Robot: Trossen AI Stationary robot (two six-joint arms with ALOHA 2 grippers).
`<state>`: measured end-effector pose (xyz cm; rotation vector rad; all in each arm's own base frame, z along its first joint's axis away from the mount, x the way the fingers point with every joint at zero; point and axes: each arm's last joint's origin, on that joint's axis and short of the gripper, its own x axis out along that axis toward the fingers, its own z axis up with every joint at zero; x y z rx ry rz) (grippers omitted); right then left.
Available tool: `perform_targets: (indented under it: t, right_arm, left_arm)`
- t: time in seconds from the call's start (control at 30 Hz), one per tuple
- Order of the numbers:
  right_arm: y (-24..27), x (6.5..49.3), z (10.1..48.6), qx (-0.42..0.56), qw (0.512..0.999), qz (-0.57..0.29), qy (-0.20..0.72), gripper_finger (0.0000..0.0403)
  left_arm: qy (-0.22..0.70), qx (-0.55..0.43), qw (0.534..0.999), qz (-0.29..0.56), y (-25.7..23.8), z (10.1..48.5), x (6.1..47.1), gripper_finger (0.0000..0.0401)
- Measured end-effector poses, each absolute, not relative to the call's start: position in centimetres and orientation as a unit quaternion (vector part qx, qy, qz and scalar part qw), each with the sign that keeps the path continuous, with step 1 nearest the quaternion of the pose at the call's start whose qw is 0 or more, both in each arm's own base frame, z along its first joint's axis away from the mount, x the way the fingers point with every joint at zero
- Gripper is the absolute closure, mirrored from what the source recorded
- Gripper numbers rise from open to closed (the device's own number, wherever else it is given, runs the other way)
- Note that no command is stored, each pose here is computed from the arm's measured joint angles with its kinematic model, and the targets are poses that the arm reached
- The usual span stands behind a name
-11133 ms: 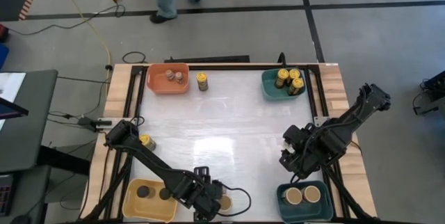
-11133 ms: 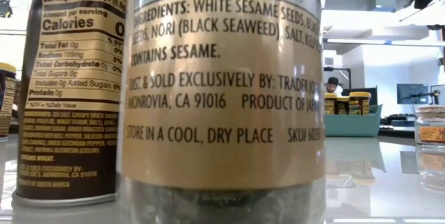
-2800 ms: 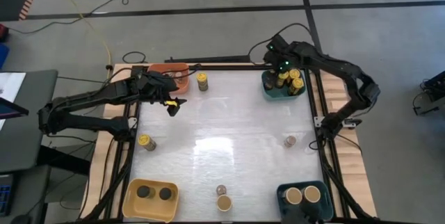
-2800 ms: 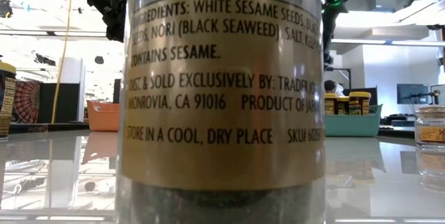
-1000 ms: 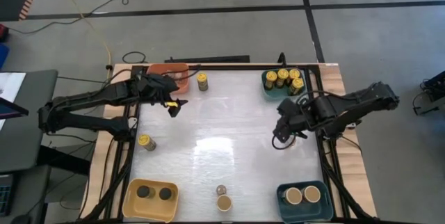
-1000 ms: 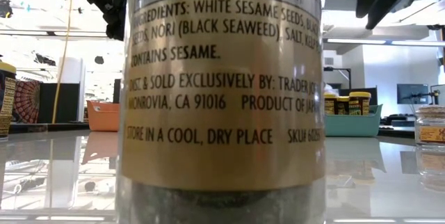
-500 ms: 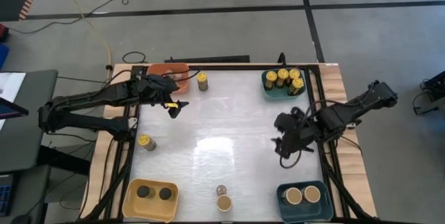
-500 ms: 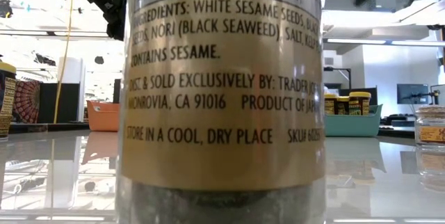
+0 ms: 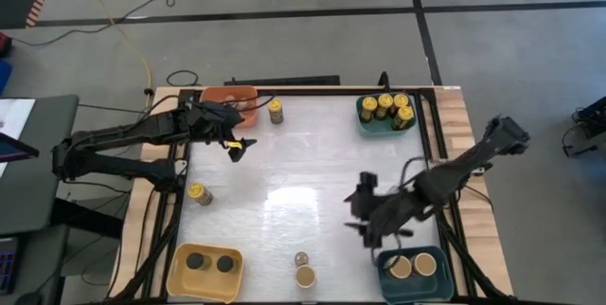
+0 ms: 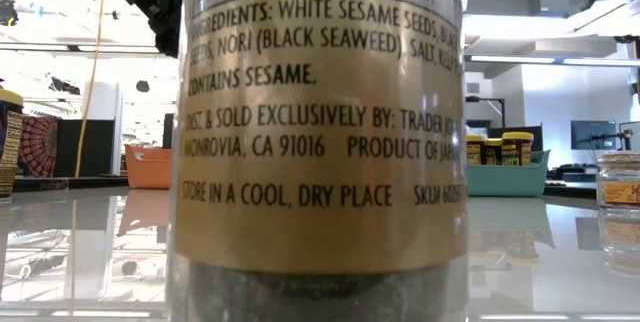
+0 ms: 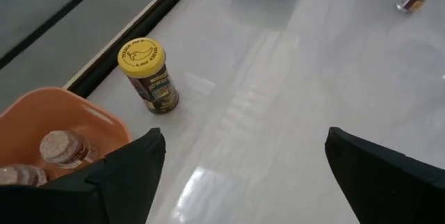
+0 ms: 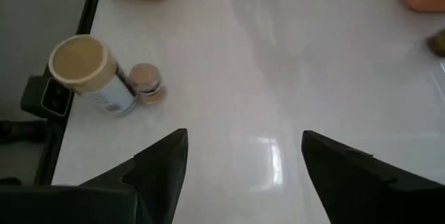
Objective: Sort spices by type
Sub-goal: Put the gold seasoning bottle into the bottom teal dark blue bin
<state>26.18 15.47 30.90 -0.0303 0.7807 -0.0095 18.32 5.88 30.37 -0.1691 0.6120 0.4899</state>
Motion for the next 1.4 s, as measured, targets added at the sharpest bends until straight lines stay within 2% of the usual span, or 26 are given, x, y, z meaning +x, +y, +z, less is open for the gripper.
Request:
perform_targets:
  t: [0.2,0.6,0.77,0.93,1.23,1.4]
  right_arm:
    - [19.9,30.0,28.0,0.049,0.944,0.020,0.325,0.0093]
    - [26.9,36.9,25.3,0.047,0.937,0.030,0.345,0.0093]
    - [28.0,37.7,24.5,0.046,0.923,0.018,0.383,0.0093]
    - [28.1,37.5,24.6,0.095,0.916,-0.004,0.390,0.0093]
    - [28.0,37.5,25.0,0.080,0.919,0.004,0.387,0.0092]
    - [27.7,37.6,24.9,0.080,0.917,0.001,0.390,0.0076]
  left_arm:
    - [0.313,-0.076,0.917,0.236,5.8,30.2,18.2,0.0022]
    - [0.373,-0.070,0.896,0.231,5.6,29.2,17.4,0.0022]
    - [0.377,-0.057,0.897,0.223,5.6,29.2,17.4,0.0022]
    - [0.379,-0.047,0.898,0.219,5.6,29.3,17.4,0.0022]
    - [0.380,-0.042,0.898,0.217,5.6,29.2,17.4,0.0022]
    - [0.381,-0.038,0.898,0.216,5.6,29.3,17.4,0.0022]
